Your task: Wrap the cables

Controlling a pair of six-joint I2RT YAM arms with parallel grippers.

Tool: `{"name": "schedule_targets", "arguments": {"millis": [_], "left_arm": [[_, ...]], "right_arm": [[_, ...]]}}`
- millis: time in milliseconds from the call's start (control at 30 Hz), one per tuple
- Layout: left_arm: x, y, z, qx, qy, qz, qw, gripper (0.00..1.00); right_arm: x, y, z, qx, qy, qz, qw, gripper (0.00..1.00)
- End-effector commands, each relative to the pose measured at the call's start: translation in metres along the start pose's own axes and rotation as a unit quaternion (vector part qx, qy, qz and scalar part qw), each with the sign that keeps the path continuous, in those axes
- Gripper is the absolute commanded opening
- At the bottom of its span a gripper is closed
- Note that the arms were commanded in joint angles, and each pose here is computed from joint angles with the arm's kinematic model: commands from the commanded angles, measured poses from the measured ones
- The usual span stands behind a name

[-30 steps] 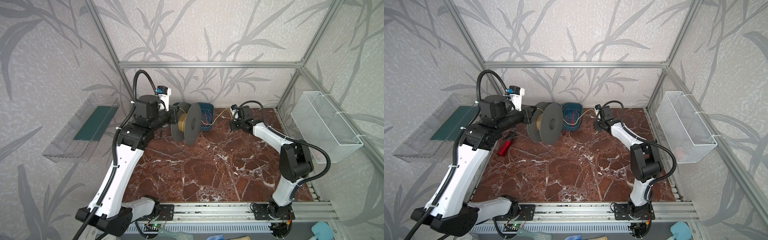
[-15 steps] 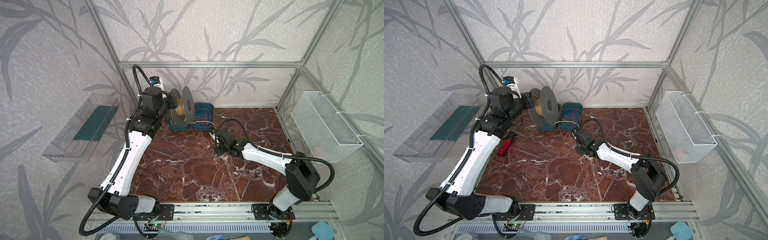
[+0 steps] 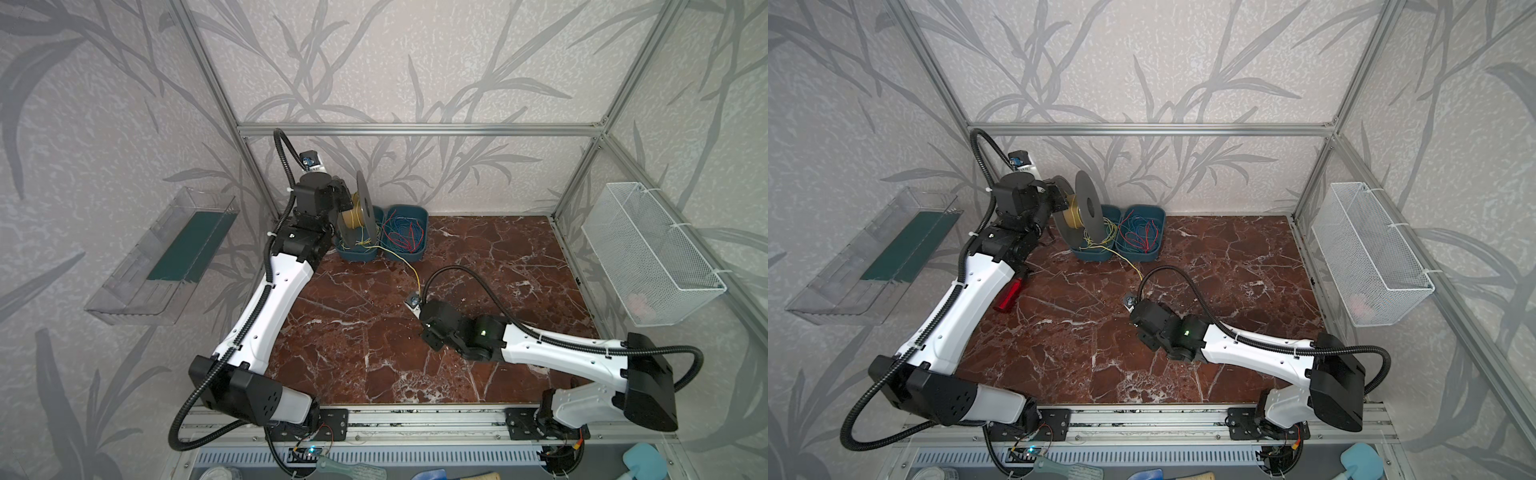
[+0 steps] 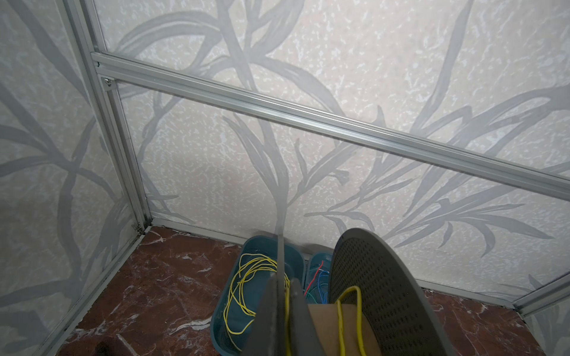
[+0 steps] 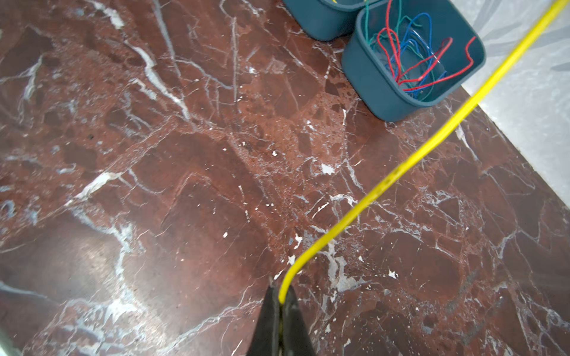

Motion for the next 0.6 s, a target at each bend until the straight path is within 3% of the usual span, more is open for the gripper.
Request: {"name": "schedule_targets", "arguments": {"millis": [0, 300, 567], "left_arm": [[-0.001, -0.003, -0.029, -0.087, -0.023, -0.016, 0.996, 0.0], [-0.011, 0.011, -0.014, -0.088, 0.032, -0.045, 0.995, 0.0], [-0.023, 0.021, 0.008, -0.068, 0.105, -0.073, 0.989, 0.0]], "right_arm": [[0.013, -0.015, 0.01, 0.013, -0.021, 0.004, 1.0, 0.0], [0.063, -0.068, -0.003, -0.043, -0.089, -0.036, 0.994, 0.0], [0.039, -0.129, -0.044, -0.16, -0.118, -0.009, 0.98, 0.0]]}}
Point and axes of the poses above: each gripper's point midway between its finger pads, its own y axis out along the fingers, its own x axis along the line the jaws close on, z = x × y, the point moved 8 cm from there along -y, back along the fingers, and after that the axes turned 1 degree about -y, right-handed, at the moved point
